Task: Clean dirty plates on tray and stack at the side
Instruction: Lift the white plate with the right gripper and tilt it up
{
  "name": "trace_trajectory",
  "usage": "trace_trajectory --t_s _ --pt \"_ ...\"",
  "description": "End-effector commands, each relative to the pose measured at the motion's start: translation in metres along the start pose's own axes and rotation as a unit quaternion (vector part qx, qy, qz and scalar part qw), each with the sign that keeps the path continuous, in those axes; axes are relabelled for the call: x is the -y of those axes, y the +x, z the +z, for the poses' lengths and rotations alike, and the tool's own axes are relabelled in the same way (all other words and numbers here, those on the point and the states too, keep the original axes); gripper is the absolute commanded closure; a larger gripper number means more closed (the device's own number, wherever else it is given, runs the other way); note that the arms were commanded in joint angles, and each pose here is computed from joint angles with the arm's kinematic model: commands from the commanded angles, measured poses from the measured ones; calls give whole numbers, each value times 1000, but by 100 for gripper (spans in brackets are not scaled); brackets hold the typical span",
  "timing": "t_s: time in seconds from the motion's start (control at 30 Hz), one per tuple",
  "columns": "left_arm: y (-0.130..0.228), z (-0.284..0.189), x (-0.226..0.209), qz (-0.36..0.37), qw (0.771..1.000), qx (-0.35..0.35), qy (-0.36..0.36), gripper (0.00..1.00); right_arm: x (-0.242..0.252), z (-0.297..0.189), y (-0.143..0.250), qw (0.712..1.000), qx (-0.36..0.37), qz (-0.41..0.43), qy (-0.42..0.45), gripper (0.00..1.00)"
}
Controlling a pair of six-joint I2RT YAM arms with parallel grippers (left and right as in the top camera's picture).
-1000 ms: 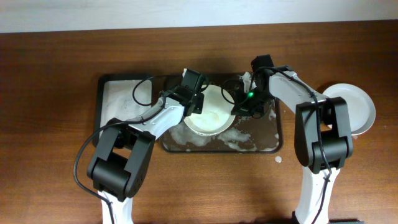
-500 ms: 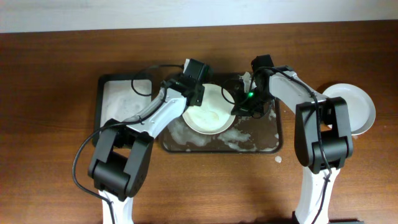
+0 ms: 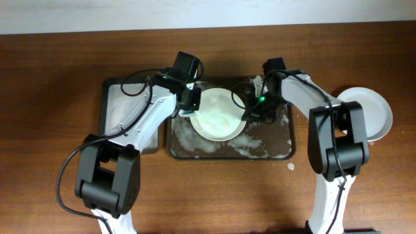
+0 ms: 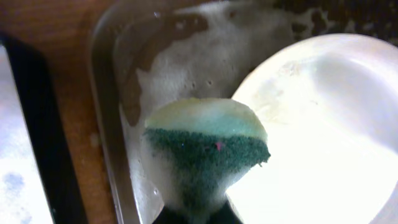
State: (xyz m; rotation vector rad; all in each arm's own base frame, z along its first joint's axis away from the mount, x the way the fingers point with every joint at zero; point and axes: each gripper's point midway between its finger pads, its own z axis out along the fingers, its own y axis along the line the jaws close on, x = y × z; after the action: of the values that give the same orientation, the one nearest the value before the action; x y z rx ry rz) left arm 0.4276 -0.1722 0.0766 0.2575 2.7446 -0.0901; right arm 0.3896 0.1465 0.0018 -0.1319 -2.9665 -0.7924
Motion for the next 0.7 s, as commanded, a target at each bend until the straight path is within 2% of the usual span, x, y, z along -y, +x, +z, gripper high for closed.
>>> trace_trajectory --t_s 0.0,0.17,0.3,0.47,0.57,0.67 --pt "-4 -12 10 -8 999 5 34 100 21 -2 5 999 -4 1 49 96" --pt "-5 -12 7 -10 999 6 33 100 12 -65 -3 991 69 -21 114 96" --pt "-5 -12 7 -10 999 5 33 100 20 -130 2 968 146 -10 205 96" --pt "-5 -12 7 -10 999 5 33 100 32 -218 21 913 257 37 315 96" --pt "-5 -12 7 -10 999 6 33 100 31 -271 40 860 334 57 381 96" --pt "-6 -11 7 -11 999 7 33 100 18 -296 53 815 384 55 431 96"
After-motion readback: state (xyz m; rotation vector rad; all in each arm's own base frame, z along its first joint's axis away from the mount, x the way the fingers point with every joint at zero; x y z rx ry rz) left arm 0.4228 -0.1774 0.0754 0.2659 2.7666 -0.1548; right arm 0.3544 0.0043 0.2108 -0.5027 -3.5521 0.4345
